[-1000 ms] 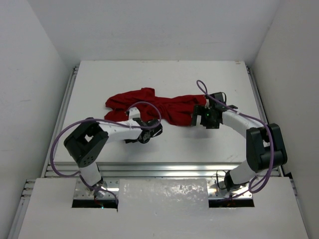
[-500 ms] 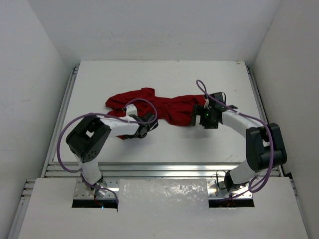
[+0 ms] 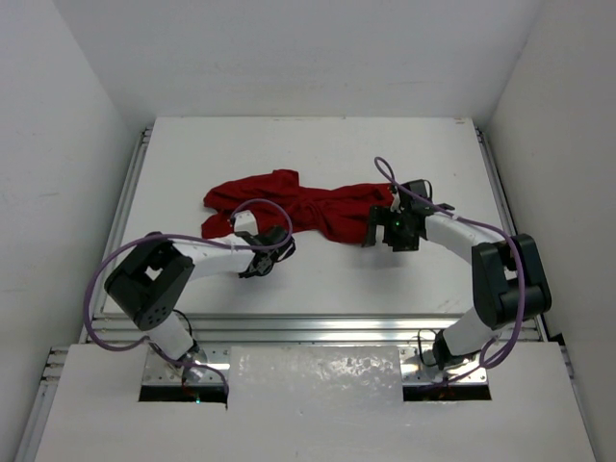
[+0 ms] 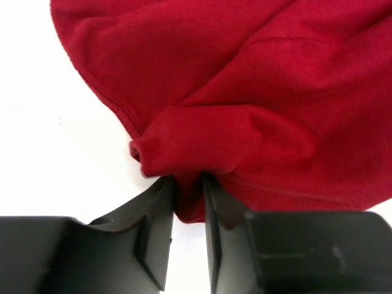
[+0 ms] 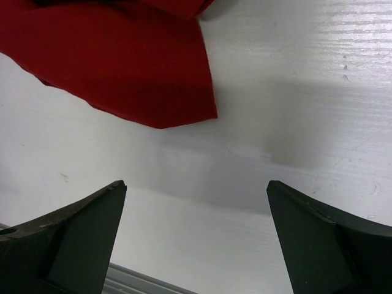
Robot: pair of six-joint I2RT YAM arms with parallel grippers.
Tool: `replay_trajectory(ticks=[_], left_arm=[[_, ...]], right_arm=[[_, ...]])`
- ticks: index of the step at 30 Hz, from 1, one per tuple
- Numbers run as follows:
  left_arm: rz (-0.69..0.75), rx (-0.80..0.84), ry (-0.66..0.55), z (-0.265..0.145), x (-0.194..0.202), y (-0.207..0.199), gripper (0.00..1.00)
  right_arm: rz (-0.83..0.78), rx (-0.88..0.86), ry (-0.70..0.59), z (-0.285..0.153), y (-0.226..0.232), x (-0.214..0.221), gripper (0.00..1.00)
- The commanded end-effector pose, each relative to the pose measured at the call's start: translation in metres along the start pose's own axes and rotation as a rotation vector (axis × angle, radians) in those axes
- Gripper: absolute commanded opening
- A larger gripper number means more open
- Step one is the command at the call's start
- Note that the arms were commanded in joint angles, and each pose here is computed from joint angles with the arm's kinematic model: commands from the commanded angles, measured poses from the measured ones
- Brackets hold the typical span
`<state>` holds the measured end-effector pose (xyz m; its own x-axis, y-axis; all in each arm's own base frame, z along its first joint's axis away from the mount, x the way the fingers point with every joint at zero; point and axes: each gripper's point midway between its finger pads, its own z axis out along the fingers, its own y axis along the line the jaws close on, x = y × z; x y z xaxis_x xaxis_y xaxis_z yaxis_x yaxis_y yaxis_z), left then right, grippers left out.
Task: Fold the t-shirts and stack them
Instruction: Flatten out the tshirt
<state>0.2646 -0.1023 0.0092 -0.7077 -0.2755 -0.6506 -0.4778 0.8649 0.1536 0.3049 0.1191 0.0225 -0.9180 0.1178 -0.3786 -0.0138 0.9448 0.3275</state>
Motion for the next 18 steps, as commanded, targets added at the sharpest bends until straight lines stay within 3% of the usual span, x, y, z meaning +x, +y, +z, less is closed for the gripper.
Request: replay_trajectory(ticks=[1, 5, 11, 14, 15, 18], left_arm=[[-0.016, 0.04, -0.002, 0.0, -0.001, -0.011, 0.2], [-0.013, 0.042, 0.004, 0.0, -0.001, -0.014, 0.0], [-0.031, 0.082, -0.023, -0.03, -0.011, -0.014, 0.0], [-0.08, 0.07, -0.056, -0.054, -0.022, 0.003, 0.0], [-0.095, 0.048, -0.074, -0.061, -0.028, 0.019, 0.0], [-0.148, 0.024, -0.121, -0.068, -0.038, 0.039, 0.0]], right_arm=[[-0.03, -0.012, -0.039, -0.003, 0.007, -0.017, 0.99], [-0.036, -0.003, -0.036, -0.003, 0.007, -0.016, 0.99], [-0.02, 0.092, -0.087, -0.004, -0.008, -0.029, 0.97], [-0.028, 0.105, -0.087, 0.001, -0.008, -0.039, 0.83], [-0.028, 0.099, -0.063, 0.007, -0.008, -0.036, 0.72], [-0.042, 0.021, -0.055, 0.019, 0.006, -0.042, 0.65]])
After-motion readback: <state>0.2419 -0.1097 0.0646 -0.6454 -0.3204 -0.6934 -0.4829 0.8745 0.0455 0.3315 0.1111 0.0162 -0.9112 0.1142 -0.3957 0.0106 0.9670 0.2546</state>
